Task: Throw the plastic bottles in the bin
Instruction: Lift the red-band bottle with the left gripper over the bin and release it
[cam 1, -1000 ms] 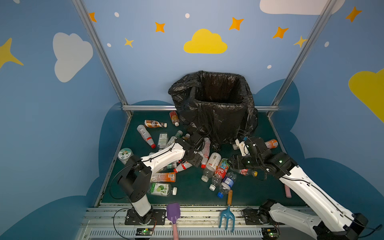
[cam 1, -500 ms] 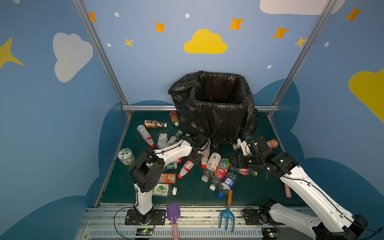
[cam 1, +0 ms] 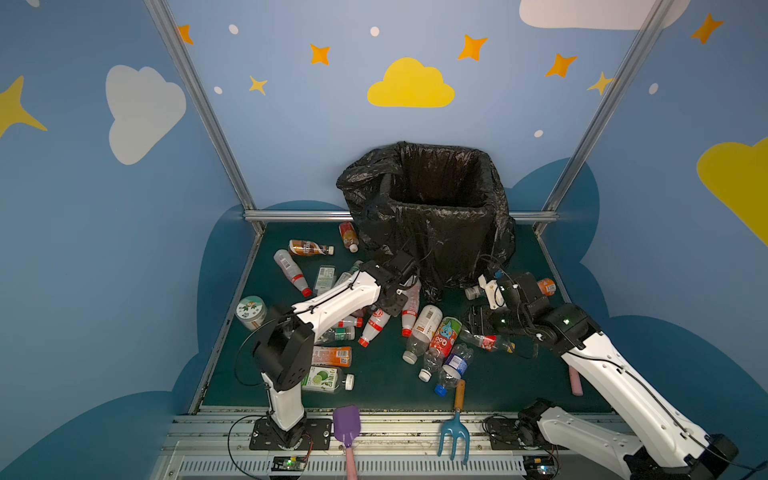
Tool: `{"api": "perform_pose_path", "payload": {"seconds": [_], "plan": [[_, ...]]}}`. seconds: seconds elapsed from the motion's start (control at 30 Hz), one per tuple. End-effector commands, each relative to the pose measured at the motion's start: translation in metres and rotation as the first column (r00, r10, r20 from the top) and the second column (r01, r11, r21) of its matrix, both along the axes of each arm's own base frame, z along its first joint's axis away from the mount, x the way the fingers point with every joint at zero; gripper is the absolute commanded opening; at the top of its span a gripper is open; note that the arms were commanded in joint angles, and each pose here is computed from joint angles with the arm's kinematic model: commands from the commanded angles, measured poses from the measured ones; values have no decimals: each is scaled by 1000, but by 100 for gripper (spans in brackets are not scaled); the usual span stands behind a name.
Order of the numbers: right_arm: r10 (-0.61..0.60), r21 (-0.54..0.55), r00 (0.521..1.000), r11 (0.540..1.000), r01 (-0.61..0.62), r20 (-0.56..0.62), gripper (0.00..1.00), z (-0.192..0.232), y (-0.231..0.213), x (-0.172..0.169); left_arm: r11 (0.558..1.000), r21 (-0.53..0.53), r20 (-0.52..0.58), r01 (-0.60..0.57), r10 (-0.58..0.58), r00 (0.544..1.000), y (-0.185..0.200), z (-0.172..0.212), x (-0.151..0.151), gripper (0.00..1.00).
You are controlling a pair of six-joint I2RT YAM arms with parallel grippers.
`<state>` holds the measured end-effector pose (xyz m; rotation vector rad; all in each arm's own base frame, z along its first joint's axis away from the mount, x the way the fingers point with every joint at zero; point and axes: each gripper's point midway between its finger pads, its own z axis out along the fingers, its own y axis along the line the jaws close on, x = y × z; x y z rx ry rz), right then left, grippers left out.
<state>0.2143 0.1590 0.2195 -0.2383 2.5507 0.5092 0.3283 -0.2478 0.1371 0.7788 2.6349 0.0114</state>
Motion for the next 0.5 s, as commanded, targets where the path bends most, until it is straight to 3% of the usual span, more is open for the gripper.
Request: {"api": "perform_pose_path", "payload": {"seconds": [0.0,0.13,0.3,0.4,0.47], "plan": [[5,6,1000,1000,-5,16,73,6,1,4,993,-99,117,-68,79,990,11,69,-2,13],[16,8,1000,1000,-16,23,73,7,5,9,970,-222,249,-95,151,957,23,135,-5,13],[28,15,999,999,-29,26,73,9,10,14,908,-417,432,-45,242,869,35,235,-12,14],[39,18,999,999,-39,33,73,12,13,17,843,-533,565,71,293,771,38,308,-15,14],[47,15,998,999,-48,39,73,14,15,19,782,-592,659,193,332,674,35,358,-18,14]]}}
